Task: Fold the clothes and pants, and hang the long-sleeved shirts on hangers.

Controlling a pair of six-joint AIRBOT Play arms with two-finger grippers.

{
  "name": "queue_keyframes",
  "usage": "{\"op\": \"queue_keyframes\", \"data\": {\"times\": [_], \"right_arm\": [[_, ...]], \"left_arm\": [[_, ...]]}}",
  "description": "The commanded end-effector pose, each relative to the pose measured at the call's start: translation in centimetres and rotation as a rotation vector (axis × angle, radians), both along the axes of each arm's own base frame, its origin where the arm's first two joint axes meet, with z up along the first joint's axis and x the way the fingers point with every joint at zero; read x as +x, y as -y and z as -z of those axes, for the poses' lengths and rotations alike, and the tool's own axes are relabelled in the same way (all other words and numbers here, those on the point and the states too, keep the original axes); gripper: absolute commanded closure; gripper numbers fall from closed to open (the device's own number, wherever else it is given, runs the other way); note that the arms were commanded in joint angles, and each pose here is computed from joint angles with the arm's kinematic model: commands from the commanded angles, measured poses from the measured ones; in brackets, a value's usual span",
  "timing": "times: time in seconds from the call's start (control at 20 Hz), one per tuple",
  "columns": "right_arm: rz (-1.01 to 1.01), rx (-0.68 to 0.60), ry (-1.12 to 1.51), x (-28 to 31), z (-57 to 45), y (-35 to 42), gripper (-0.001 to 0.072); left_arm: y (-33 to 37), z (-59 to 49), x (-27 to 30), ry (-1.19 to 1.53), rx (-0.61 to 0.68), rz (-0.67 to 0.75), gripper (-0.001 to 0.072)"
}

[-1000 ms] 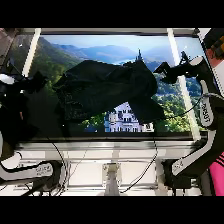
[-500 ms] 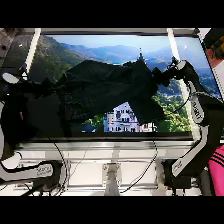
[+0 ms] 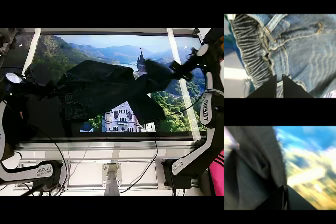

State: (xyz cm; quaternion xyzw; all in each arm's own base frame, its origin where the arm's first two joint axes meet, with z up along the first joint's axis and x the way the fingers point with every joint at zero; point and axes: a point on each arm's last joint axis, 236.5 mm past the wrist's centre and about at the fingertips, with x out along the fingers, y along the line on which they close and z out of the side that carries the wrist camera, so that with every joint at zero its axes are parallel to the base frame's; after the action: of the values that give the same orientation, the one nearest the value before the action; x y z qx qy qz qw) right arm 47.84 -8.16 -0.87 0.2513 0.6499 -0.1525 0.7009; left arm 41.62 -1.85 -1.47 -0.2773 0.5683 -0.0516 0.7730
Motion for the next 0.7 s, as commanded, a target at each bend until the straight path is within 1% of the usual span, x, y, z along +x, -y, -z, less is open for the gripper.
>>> {"op": "queue_keyframes", "data": {"times": [0.0, 0.05, 0.1, 0.15, 0.2, 0.25, 0.4, 0.5, 0.55, 0.6, 0.65], "right_arm": [[0.071, -0.076, -0.272, -7.4, -1.7, 4.0, 0.0685], [0.075, -0.073, -0.268, -7.3, -1.7, 3.9, 0.0557], [0.077, -0.076, -0.255, -7.0, -1.6, 4.0, 0.0292], [0.077, -0.083, -0.231, -6.5, -1.6, 4.1, 0.0074], [0.079, -0.093, -0.191, -5.6, -1.6, 4.4, 0.004], [0.081, -0.102, -0.151, -4.7, -1.6, 4.6, 0.004], [0.091, -0.14, -0.006, -1.3, -1.7, 5.7, 0.0041], [0.168, -0.154, 0.098, 1.3, -1.9, 6.5, 0.0046], [0.252, -0.138, 0.121, 2.0, -1.6, 6.9, 0.005], [0.34, -0.095, 0.116, 2.2, -0.8, 7.0, 0.005], [0.384, -0.043, 0.11, 2.5, 0.0, 6.8, 0.005]], "left_arm": [[0.4, 0.2, -1.0, -0.025, 0.0, 0.047, 0.0617], [0.5, 0.2, -1.1, -0.02, 0.006, 0.072, 0.0615], [0.6, 0.3, -1.4, -0.022, 0.008, 0.098, 0.0603], [0.7, 0.3, -1.7, -0.031, 0.004, 0.107, 0.0528], [0.9, 0.3, -1.9, -0.041, 0.0, 0.113, 0.0482], [0.9, 0.4, -2.1, -0.046, -0.002, 0.116, 0.0472], [0.9, 0.4, -2.1, -0.049, -0.003, 0.118, 0.0472], [1.0, 0.4, -2.1, -0.048, -0.003, 0.118, 0.0473], [1.0, 0.4, -2.1, -0.049, -0.004, 0.118, 0.0473], [1.0, 0.4, -2.2, -0.05, -0.004, 0.118, 0.0473], [1.0, 0.4, -2.3, -0.054, -0.006, 0.12, 0.0473]]}}
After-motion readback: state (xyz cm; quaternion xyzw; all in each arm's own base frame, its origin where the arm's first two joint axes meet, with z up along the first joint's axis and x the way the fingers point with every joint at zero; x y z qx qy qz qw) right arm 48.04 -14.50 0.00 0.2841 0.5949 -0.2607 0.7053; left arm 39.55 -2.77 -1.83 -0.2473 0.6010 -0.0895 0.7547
